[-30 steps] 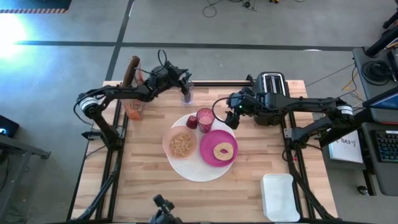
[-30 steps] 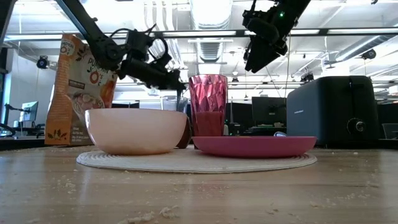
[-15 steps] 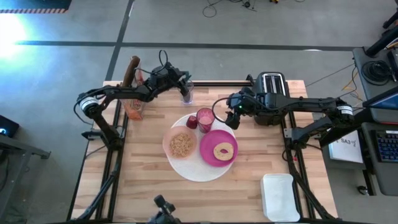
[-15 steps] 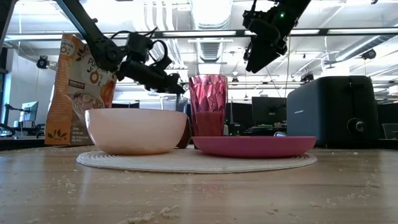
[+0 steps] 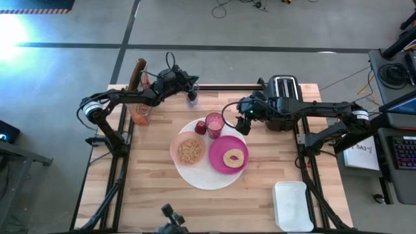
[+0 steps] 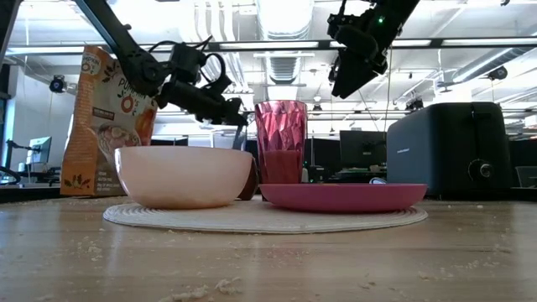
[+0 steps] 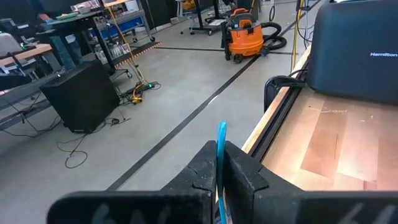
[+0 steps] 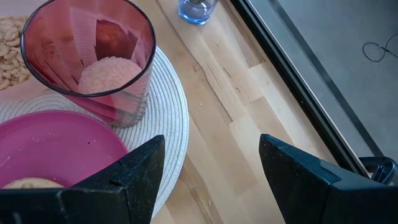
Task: Arrange a breakfast setting
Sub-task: Put the blue spoon beside the orange bowl
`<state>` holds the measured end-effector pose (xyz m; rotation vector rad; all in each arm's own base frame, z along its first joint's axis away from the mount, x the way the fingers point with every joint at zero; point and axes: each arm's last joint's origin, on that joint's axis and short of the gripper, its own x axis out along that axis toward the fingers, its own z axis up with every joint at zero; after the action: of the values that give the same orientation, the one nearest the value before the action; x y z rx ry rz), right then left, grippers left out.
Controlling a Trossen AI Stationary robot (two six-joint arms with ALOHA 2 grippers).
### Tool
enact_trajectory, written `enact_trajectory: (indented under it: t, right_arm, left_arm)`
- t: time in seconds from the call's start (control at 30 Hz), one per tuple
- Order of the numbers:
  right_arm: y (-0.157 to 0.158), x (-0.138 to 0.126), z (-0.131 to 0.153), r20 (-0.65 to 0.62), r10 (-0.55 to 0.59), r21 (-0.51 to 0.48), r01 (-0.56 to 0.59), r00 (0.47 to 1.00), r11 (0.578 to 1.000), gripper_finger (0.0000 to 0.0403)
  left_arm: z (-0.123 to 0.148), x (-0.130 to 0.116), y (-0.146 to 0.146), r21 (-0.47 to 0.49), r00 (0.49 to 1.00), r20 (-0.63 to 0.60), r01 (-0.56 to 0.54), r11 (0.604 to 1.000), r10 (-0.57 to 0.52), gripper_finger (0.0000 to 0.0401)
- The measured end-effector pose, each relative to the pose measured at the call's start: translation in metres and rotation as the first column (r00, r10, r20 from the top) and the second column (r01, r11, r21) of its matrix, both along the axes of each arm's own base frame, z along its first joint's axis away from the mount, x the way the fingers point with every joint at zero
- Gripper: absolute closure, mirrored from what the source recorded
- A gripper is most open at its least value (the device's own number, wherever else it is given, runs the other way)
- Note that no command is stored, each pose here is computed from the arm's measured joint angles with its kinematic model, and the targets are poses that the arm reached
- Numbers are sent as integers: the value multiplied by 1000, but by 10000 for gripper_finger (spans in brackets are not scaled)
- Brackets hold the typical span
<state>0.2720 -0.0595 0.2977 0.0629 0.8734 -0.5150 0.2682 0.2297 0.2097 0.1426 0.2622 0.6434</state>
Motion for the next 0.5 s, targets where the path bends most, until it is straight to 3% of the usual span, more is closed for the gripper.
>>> enact_trajectory:
  t: [0.23,0.5]
  right_arm:
    - [0,0,0,5,-10,7,10,1000,1000,154]
    - [0,0,0,9,-18,13,18,1000,1000,154]
  left_arm:
    - [4,0,-2,-24,998,34,51,998,-50,400]
    - [27,-6,-9,18,994,84,68,998,-69,400]
